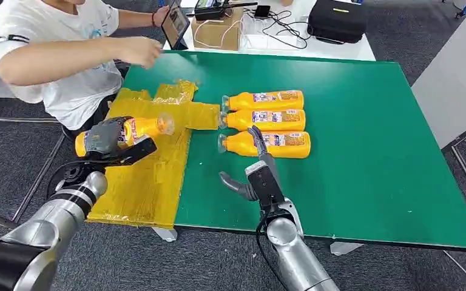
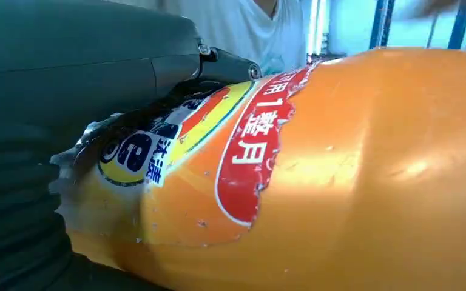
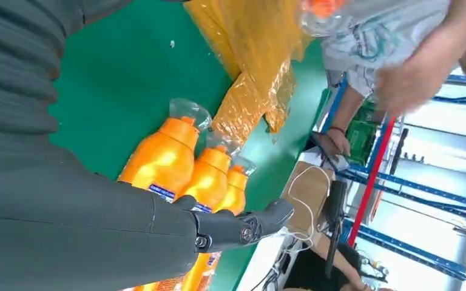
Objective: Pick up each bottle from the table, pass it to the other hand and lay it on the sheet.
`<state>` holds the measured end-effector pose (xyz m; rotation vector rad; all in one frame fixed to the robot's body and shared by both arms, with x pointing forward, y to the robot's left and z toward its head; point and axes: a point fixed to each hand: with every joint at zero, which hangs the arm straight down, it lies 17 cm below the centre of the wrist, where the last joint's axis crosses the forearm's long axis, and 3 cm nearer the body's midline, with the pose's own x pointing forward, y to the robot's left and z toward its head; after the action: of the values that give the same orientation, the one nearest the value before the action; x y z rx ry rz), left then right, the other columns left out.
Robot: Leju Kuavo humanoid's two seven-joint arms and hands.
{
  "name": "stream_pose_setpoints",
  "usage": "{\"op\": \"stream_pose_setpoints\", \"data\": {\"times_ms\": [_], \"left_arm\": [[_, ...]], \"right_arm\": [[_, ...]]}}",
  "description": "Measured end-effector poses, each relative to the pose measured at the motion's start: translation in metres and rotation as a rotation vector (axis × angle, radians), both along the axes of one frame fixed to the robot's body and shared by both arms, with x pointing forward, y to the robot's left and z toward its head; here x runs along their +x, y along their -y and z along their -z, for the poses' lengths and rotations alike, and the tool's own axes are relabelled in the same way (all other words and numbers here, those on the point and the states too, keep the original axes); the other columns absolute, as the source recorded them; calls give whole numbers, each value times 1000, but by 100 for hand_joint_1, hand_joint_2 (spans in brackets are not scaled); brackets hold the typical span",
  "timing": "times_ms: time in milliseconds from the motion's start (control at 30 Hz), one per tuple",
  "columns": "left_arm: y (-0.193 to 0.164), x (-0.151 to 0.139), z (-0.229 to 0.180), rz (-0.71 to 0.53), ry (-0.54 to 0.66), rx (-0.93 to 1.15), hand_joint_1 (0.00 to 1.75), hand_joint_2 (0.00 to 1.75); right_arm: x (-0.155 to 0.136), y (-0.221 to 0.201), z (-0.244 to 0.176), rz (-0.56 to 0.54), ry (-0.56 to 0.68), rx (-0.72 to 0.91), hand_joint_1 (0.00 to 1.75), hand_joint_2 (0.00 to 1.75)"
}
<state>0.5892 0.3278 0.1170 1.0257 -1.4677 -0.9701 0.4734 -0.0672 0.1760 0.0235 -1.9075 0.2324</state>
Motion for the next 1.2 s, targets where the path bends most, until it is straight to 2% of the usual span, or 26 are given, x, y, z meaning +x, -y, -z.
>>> {"op": "stream_pose_setpoints", "data": {"times_ms": [267,500,533,567,700,1200], "left_arm": [[-9,-18,71,63,-316,257,175,175],[-16,-19,80,55,-394,319,175,175],[-18,-20,82,52,-416,328,120,175],[-20,-21,85,48,-437,338,0,175],[-24,-23,90,34,-481,356,0,175],[-17,-23,89,72,-481,306,0,175]], "right_arm": [[0,-6,-4,-35,5,1,0,175],[1,-9,-7,-48,10,1,0,175],[1,-10,-8,-54,11,1,0,175],[2,-12,-9,-60,12,0,0,175],[3,-19,-13,-82,16,-8,0,175],[8,-22,-11,-91,6,-25,0,175]]}}
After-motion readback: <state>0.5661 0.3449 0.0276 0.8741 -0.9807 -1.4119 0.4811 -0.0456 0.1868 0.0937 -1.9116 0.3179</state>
